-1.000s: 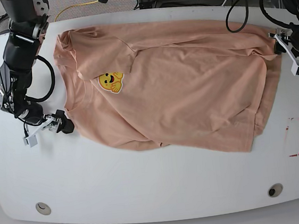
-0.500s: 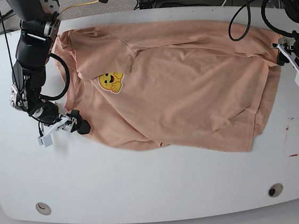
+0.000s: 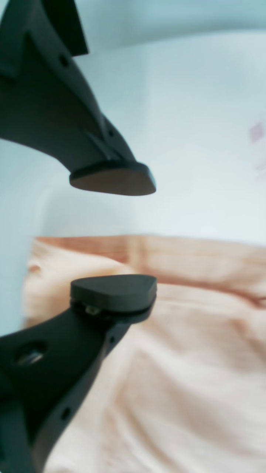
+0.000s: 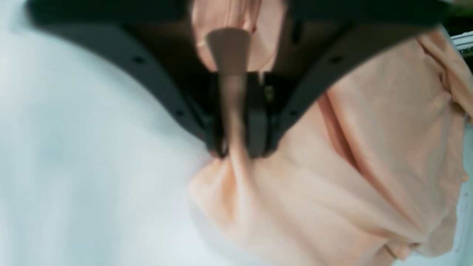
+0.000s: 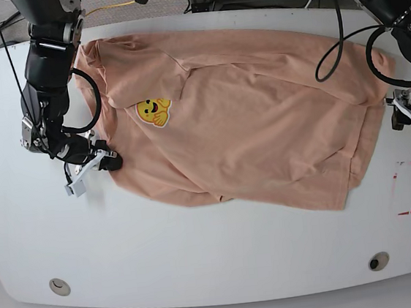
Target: Fold the T-shirt properly
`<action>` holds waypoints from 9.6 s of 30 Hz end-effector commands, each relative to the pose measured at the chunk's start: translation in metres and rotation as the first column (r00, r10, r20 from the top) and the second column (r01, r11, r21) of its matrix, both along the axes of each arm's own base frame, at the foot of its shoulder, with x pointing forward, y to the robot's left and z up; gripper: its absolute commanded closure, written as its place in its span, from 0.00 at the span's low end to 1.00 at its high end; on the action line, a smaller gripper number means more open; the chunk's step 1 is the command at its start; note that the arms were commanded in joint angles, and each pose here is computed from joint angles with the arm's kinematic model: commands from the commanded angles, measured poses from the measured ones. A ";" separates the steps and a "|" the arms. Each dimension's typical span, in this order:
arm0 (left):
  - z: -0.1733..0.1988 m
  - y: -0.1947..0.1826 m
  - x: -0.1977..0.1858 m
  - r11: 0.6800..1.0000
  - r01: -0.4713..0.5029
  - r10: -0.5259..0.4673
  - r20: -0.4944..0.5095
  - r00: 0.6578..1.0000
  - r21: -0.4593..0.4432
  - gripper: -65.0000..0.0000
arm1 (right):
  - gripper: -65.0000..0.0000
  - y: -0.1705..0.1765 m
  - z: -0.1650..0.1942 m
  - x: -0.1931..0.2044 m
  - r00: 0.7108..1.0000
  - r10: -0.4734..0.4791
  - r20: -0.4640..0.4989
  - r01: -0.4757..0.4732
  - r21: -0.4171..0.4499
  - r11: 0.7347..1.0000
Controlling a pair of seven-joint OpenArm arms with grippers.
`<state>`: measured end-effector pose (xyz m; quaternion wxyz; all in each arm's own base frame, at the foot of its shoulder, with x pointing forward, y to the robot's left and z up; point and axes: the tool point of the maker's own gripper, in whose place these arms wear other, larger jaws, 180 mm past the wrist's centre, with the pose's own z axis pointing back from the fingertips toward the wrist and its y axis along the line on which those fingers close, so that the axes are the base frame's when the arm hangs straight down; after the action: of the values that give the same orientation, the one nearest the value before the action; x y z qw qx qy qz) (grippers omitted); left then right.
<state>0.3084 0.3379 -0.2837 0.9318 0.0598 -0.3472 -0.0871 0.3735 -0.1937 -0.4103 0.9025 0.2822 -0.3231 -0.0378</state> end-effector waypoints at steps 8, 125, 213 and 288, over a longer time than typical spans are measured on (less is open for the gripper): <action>0.020 0.003 0.005 0.998 -0.005 0.009 0.071 0.997 -0.063 0.50 | 1.00 -0.006 0.018 0.014 0.998 -0.006 0.060 0.006 -0.005 1.000; -0.046 -0.074 0.148 0.902 0.068 -0.012 0.132 0.991 -0.426 1.00 | 1.00 0.003 0.082 0.044 0.975 0.093 0.203 -0.072 -0.105 0.992; -0.037 -0.017 -0.074 0.978 -0.059 0.067 0.031 0.997 -0.201 1.00 | 1.00 -0.035 0.085 -0.110 0.971 0.190 0.142 -0.160 -0.197 0.967; -0.079 -0.070 0.079 0.947 0.025 -0.032 -0.016 0.999 -0.321 0.36 | 1.00 -0.015 0.045 -0.158 0.988 0.156 0.017 -0.153 -0.098 0.983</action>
<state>0.3720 0.2646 -0.3797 0.9419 -0.1027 -0.3168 -0.0432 0.2078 -0.2051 -0.3771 0.9177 0.2653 -0.2919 0.0459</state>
